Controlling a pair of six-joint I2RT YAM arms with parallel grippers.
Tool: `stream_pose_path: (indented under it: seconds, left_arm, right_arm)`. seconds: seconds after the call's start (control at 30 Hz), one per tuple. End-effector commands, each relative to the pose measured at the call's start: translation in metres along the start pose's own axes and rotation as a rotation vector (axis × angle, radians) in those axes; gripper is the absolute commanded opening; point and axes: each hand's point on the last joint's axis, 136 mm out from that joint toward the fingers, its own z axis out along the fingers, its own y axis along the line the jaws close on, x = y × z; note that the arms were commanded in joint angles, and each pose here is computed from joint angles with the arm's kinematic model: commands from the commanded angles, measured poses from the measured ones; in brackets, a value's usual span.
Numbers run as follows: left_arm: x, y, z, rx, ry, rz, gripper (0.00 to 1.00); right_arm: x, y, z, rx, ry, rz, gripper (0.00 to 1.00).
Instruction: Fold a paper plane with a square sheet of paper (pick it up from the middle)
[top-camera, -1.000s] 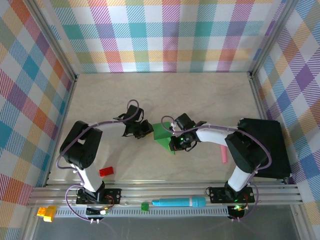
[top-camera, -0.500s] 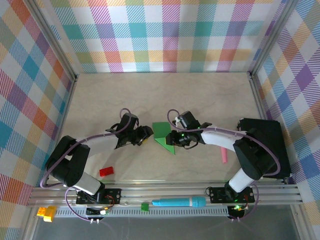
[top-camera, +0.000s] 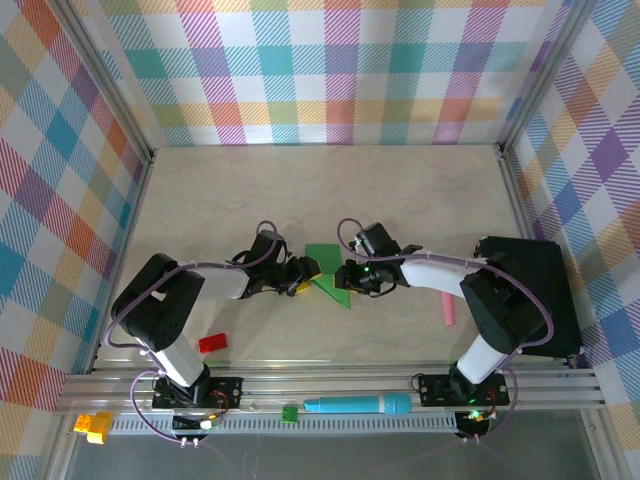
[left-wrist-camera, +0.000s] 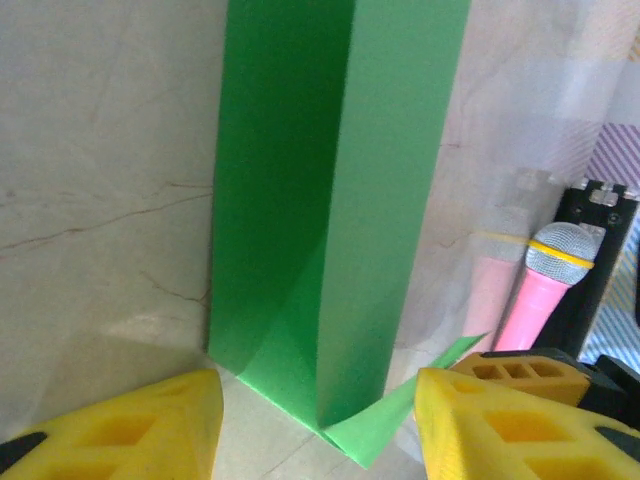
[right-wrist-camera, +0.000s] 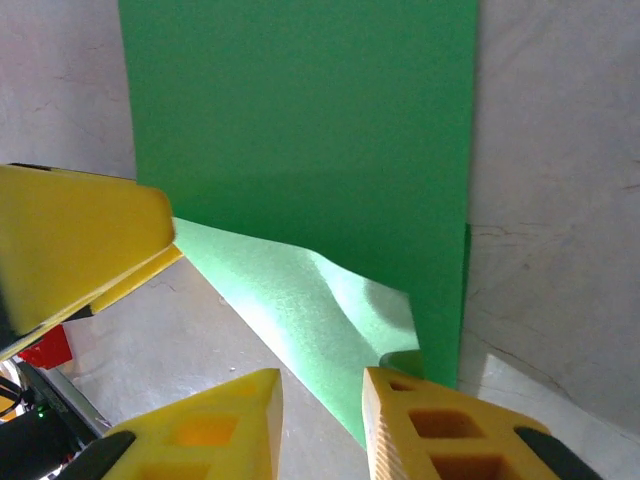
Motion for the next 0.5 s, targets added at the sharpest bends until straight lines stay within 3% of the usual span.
stream_pose_path:
  seconds: [0.0,0.47]
  left_arm:
    - [0.006,-0.016,0.004,0.083,0.043,0.074,0.52]
    - [0.008,-0.018,0.008,0.138,0.112,0.219,0.42]
  right_arm:
    - [-0.003,0.0,-0.003,-0.004,-0.018,0.002,0.24]
    - [-0.004,-0.011,0.001,0.026,-0.006,0.016,0.18]
